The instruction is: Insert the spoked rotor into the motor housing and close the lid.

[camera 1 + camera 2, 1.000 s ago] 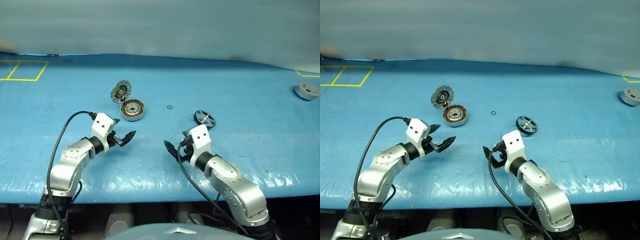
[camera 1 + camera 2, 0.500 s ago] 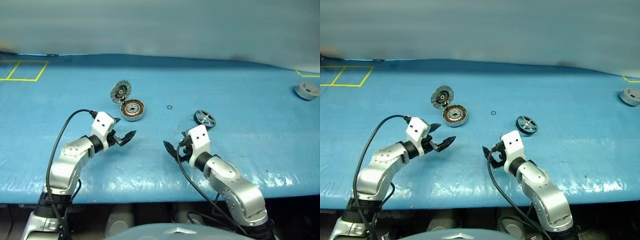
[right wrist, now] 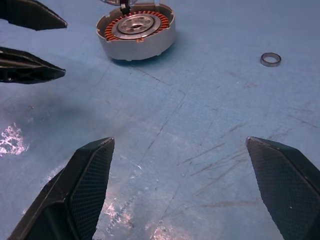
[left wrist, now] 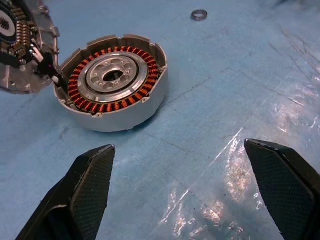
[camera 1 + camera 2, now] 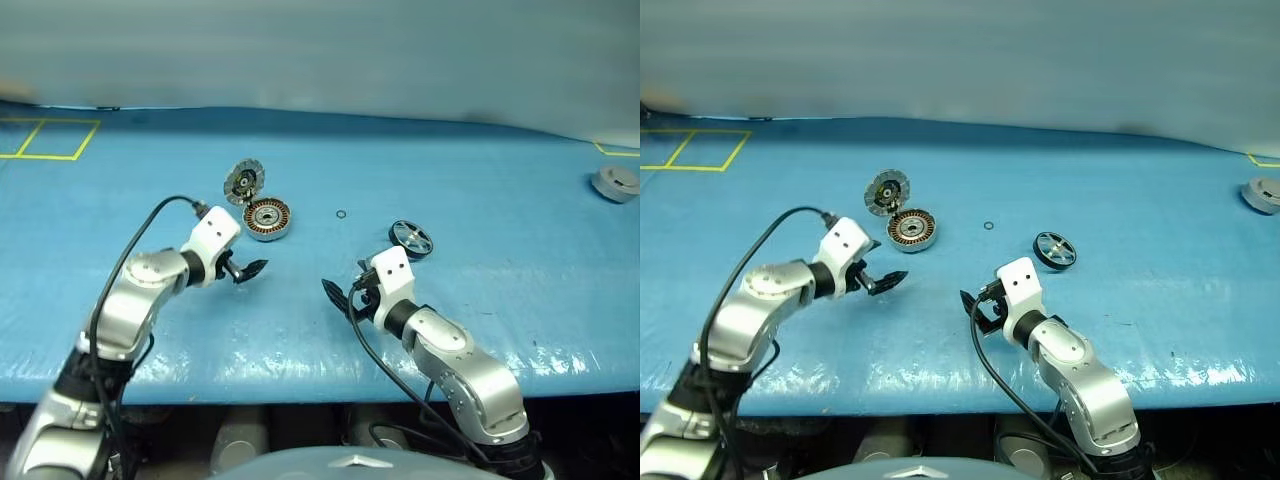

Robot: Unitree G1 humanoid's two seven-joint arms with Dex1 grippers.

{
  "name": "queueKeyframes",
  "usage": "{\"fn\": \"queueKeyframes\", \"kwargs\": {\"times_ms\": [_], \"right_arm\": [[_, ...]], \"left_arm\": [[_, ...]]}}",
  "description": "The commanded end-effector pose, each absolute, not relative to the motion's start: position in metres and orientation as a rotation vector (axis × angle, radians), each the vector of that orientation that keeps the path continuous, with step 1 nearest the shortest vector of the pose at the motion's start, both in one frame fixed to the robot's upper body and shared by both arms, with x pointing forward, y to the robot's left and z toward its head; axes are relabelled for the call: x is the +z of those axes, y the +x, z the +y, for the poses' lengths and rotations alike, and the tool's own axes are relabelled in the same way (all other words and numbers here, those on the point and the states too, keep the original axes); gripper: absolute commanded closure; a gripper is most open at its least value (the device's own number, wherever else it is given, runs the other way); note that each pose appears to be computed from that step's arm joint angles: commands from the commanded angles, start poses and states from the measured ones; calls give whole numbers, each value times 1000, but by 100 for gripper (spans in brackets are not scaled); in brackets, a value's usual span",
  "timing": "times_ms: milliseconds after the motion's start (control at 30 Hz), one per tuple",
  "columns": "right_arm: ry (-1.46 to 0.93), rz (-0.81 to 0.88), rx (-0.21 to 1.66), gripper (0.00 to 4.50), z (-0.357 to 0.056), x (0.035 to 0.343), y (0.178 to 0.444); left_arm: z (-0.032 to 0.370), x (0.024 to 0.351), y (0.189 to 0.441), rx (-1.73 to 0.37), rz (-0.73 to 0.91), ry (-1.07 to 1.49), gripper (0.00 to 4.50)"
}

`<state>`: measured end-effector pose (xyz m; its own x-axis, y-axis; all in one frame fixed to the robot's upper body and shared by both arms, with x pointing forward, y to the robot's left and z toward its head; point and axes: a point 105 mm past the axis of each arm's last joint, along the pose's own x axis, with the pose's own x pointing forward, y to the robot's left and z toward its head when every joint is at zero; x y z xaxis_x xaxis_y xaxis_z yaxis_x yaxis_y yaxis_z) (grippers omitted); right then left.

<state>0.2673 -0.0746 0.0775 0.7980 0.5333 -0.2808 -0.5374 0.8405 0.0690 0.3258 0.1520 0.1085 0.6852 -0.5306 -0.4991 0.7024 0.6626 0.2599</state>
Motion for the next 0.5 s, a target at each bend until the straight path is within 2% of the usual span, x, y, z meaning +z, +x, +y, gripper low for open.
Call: {"fn": "queueKeyframes", "kwargs": {"times_ms": [33,133,233,500], "right_arm": [[-19,243,608,4,-68,88,272],[-31,236,629,4,-66,90,275],[-34,230,637,4,-65,91,278],[-40,227,647,4,-65,91,278]], "left_arm": [[136,139,337,-787,450,592,0],[124,156,351,-854,468,799,0],[115,165,361,-909,512,883,0],[130,137,390,-882,841,995,0]]}}
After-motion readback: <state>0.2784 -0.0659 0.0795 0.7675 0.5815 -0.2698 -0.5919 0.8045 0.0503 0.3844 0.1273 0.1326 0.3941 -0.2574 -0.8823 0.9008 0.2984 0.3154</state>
